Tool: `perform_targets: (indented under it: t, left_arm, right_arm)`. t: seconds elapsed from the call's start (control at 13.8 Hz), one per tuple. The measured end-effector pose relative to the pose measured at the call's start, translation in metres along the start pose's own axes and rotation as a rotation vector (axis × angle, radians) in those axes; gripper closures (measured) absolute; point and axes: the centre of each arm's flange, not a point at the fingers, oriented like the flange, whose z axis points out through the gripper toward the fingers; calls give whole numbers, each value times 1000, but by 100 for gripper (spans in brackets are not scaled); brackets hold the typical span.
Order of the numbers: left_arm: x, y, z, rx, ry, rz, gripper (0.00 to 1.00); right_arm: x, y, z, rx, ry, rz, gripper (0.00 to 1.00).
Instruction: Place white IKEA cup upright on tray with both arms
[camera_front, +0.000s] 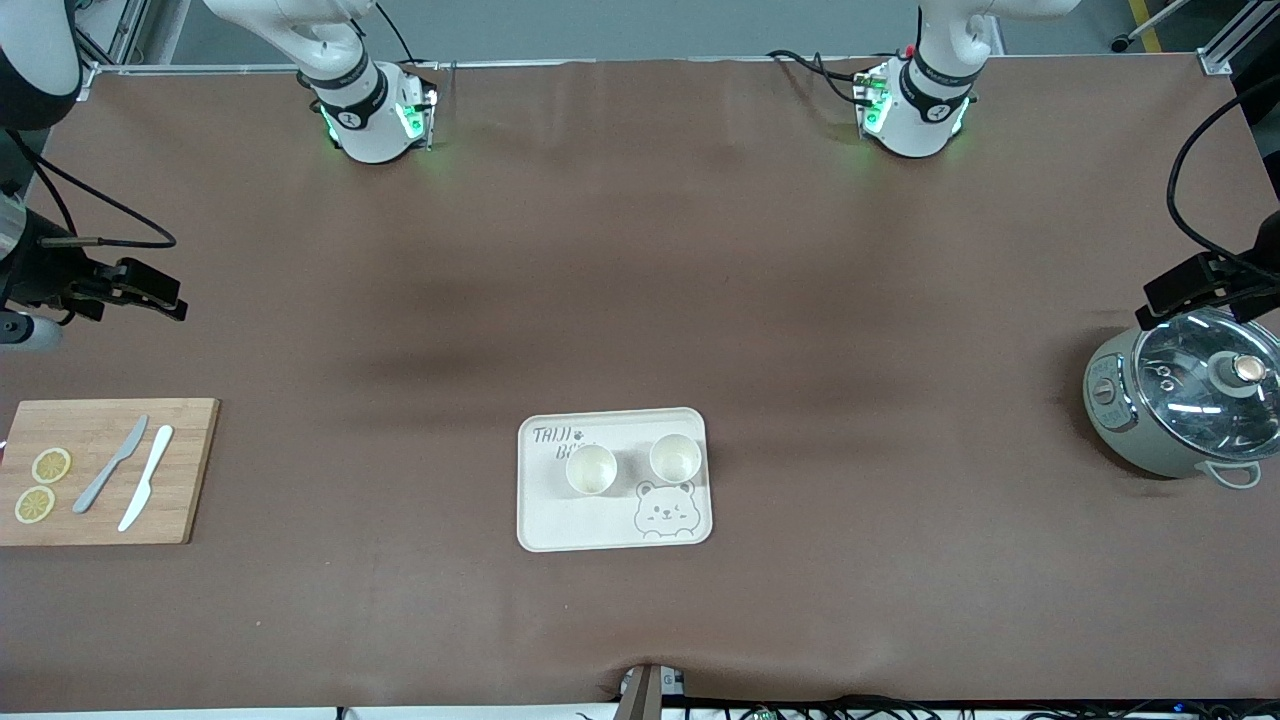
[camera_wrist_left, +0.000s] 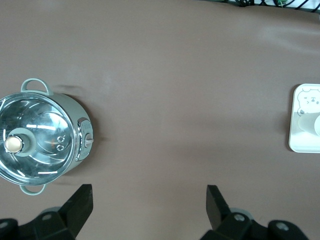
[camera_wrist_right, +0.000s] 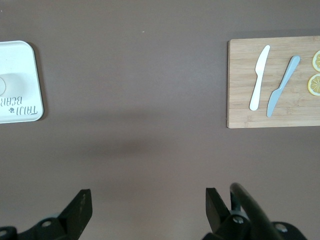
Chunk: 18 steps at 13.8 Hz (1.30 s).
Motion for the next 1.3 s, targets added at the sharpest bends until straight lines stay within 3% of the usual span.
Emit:
perform_targets:
  t: [0.51,0.87,1.3]
  left_arm:
    - [2,-3,0,-38,-2,11,0]
    - [2,0,-5,-41,10,17,0]
    - [1,1,-5,-40,9,18,0]
  right_arm:
    - [0,0,5,0,-10,-2,0]
    - [-4,9,20,2,-42,6,0]
    - [-5,17,20,3,-44,-6,0]
